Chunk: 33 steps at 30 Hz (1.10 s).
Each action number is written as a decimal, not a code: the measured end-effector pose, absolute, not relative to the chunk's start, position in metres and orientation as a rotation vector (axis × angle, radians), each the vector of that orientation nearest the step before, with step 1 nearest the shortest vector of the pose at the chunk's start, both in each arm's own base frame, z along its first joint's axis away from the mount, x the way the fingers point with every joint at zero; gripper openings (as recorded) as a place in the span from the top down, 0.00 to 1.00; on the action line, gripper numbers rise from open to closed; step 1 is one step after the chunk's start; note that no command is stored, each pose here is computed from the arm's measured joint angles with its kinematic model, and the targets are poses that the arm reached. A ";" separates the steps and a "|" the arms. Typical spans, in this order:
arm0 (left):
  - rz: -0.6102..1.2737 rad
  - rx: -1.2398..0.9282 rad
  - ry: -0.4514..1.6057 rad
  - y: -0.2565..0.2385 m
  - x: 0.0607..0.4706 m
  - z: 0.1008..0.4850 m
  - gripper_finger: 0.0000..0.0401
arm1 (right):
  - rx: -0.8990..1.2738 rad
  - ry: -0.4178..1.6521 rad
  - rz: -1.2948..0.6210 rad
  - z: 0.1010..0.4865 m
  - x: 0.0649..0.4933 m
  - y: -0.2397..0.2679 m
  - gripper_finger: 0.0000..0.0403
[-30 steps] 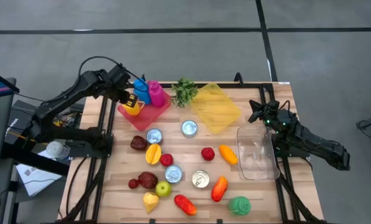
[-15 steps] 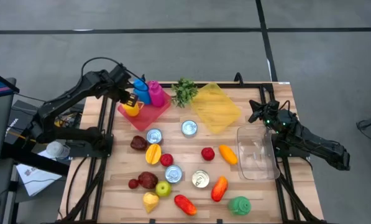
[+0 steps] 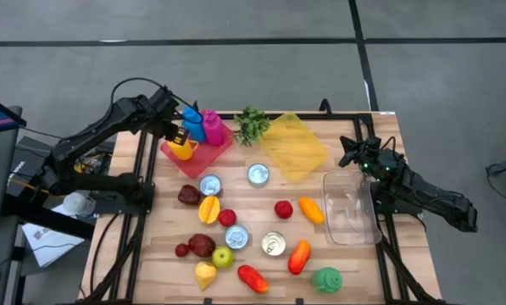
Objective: Pick & Place Food Item
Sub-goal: Put the yellow water bottle into the pink bin, then put the green water bottle into the pink bin
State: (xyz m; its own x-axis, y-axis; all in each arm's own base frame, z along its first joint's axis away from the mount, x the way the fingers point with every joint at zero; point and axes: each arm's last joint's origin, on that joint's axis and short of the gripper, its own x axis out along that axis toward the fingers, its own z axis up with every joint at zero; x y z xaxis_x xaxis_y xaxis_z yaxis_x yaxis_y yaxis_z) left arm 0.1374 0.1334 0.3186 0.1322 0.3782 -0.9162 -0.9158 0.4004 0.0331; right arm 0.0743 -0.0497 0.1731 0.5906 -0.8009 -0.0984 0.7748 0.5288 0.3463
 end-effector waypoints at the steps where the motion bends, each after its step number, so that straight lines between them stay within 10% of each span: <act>1: 1.040 -0.643 1.040 0.133 0.137 0.319 0.79 | 0.375 -0.076 -0.942 0.173 0.074 -0.050 0.97; 19: 0.981 -0.534 0.836 0.123 0.131 0.370 0.54 | 0.425 -0.128 -0.934 0.175 0.075 -0.050 0.97; 33: 0.800 -0.313 0.179 0.041 0.052 0.448 0.77 | 0.655 -0.672 -0.648 0.219 0.071 -0.045 0.97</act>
State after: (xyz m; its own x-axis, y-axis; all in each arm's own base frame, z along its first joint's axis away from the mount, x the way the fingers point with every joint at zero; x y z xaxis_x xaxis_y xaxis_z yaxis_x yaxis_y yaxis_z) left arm 0.0524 0.0411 0.4477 0.6852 0.6747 -0.2743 -0.7273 0.6543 -0.2071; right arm 0.0708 -0.0452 0.2189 0.6096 -0.7135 0.3454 0.3191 0.6197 0.7170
